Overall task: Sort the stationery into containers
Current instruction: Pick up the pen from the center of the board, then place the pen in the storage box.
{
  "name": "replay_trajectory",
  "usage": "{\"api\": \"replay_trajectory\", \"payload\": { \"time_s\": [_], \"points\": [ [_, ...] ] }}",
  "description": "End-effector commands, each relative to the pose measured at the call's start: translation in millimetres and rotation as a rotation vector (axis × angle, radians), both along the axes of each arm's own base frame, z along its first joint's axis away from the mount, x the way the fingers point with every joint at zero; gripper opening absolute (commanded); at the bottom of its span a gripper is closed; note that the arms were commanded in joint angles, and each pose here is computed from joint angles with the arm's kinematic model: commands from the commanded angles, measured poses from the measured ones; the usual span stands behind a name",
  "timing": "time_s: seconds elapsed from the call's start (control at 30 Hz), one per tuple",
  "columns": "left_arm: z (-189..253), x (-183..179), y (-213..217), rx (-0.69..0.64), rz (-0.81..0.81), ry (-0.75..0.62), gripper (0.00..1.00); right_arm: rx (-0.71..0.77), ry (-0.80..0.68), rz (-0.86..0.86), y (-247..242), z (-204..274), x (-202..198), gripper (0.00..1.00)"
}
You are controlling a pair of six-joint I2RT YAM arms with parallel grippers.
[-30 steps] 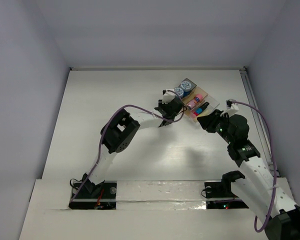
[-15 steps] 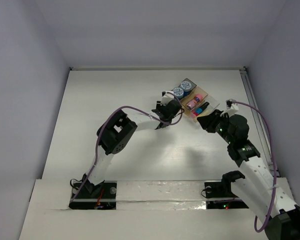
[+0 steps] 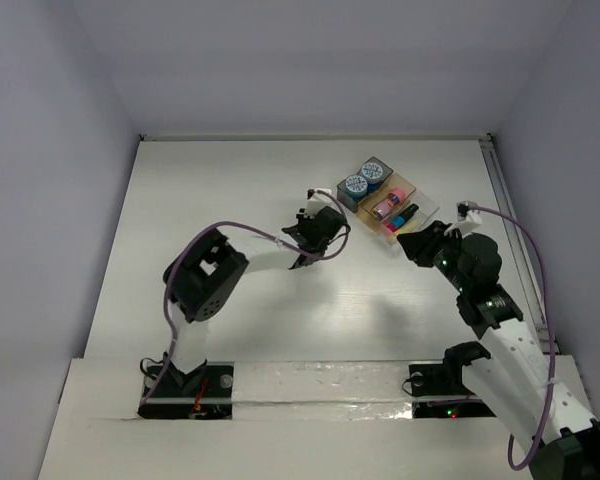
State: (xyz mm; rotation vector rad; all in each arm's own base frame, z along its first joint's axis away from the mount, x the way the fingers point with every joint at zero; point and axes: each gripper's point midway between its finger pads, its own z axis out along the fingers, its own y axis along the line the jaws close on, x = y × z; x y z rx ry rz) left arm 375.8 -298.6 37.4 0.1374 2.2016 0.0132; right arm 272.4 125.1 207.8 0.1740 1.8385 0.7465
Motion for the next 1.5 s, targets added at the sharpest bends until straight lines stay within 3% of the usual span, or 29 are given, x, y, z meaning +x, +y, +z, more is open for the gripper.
{"api": "replay_trajectory", "payload": {
  "time_s": [0.0,0.2,0.23,0.27,0.43,0.7,1.03,1.3,1.43,1.47],
  "points": [
    [85.0,-10.4,-20.3,-0.17,-0.061,-0.147,0.0,-0.002,-0.064,-0.054,-10.7,12.2,1.7,0.3],
    [151.7,-54.5,-90.6,-0.261,-0.33,-0.235,0.0,0.006,-0.107,-0.195,-35.7,22.2,-0.7,0.27],
    [163.6,-55.3,-102.2,-0.305,-0.366,-0.245,0.0,0.005,-0.117,-0.249,-45.3,22.4,-1.1,0.07],
    [169.3,-57.0,-111.7,-0.339,-0.398,-0.247,0.0,0.013,-0.132,-0.277,-50.8,25.9,-3.4,0.0],
    [193.5,-55.9,-181.4,-0.44,-0.634,-0.245,0.0,0.075,-0.256,-0.4,-77.1,49.7,-24.0,0.0],
    [186.5,-23.9,-238.7,-0.543,-0.852,-0.159,0.0,0.103,-0.312,-0.504,-98.9,59.2,-37.5,0.02],
    [135.0,12.6,-251.7,-0.43,-0.848,-0.08,0.0,0.094,-0.302,-0.497,-96.8,56.4,-32.8,0.06],
    [114.4,9.2,-251.5,-0.417,-0.856,-0.039,0.0,0.092,-0.306,-0.486,-94.9,57.1,-32.3,0.07],
    [109.5,9.4,-249.8,-0.406,-0.851,-0.032,0.14,0.087,-0.297,-0.488,-94.9,54.6,-31.4,0.07],
    [109.0,10.0,-248.9,-0.402,-0.846,-0.033,0.22,0.085,-0.297,-0.488,-95.1,55.3,-32.0,0.07]
  ]
}}
